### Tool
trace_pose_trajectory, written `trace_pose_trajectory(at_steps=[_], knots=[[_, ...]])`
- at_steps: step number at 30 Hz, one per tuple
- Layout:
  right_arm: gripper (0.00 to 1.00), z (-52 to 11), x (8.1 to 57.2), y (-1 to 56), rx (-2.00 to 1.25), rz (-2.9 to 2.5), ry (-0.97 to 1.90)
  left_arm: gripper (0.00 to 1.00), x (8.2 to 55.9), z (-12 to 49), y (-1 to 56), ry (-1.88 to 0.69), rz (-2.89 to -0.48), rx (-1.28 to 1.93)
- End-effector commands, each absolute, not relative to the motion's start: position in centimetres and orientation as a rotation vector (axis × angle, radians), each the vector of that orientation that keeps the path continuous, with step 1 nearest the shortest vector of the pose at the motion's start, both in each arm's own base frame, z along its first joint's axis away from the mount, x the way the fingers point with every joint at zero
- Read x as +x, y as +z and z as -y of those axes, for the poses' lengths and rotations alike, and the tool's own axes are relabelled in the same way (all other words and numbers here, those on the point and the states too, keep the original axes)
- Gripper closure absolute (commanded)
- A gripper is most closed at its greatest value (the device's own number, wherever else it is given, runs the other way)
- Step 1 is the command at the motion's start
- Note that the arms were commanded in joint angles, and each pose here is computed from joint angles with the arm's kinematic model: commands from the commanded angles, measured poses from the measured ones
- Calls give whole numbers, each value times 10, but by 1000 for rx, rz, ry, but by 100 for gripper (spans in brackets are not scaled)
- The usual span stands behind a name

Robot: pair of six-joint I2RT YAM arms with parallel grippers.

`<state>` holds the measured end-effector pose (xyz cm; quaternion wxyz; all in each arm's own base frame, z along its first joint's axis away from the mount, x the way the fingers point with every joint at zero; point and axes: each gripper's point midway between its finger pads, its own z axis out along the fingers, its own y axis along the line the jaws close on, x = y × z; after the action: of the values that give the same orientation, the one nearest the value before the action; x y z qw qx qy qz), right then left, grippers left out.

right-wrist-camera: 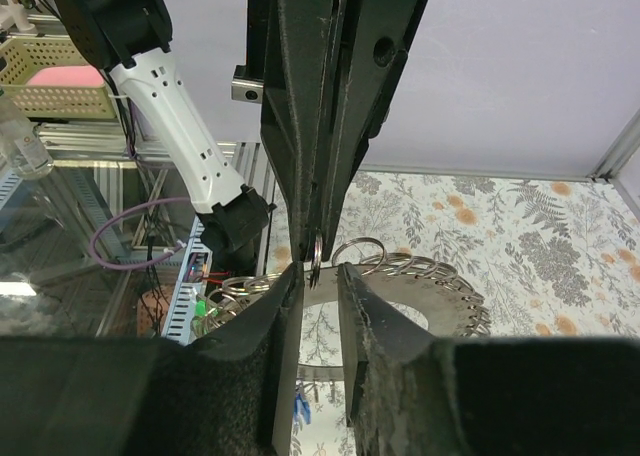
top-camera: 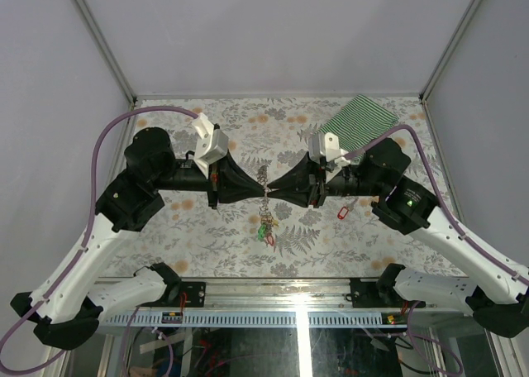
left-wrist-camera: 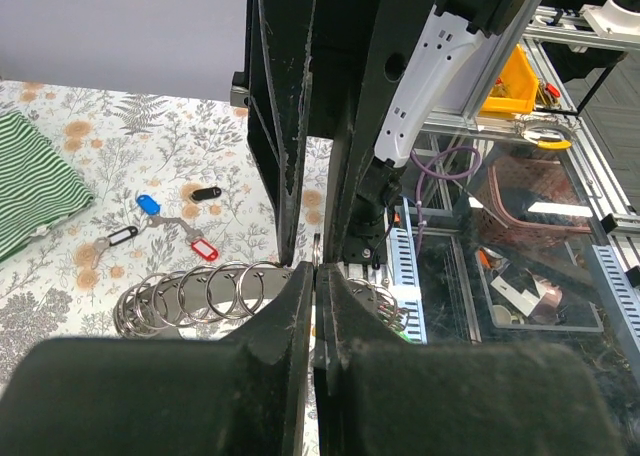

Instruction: Put the keys on the keyring

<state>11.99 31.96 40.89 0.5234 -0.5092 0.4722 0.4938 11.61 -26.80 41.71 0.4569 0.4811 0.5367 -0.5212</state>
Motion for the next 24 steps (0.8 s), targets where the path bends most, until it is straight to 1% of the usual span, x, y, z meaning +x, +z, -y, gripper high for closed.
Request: trace_pose_trajectory(at_steps=[1, 5, 7, 10, 13, 16, 18, 21, 24], knots=[[74, -320, 114, 433, -1223, -1043, 1190, 100, 109, 267, 438, -1279, -1230, 1207], [76, -320, 113, 433, -1225, -1043, 1196, 100, 109, 267, 438, -1284, -1231, 1208], [79, -321, 113, 432, -1226, -1043, 1201, 100, 109, 267, 438, -1285, -1232, 1209], [86, -321, 113, 431, -1229, -1044, 1202, 100, 109, 267, 438, -1286, -1232, 1207], [99, -321, 113, 431, -1230, -1043, 1203, 100, 109, 267, 438, -1284, -1232, 1207], [100, -320, 113, 433, -1214, -1031, 1198, 100, 108, 266, 439, -1280, -1228, 1205], [100, -319, 113, 434, -1191, -1014, 1200, 97, 108, 265, 442, -1272, -1219, 1196], [100, -317, 111, 440, -1153, -968, 1218, 86, 106, 262, 448, -1268, -1205, 1167], [100, -314, 106, 450, -1107, -898, 1251, 81, 103, 257, 455, -1262, -1180, 1126]])
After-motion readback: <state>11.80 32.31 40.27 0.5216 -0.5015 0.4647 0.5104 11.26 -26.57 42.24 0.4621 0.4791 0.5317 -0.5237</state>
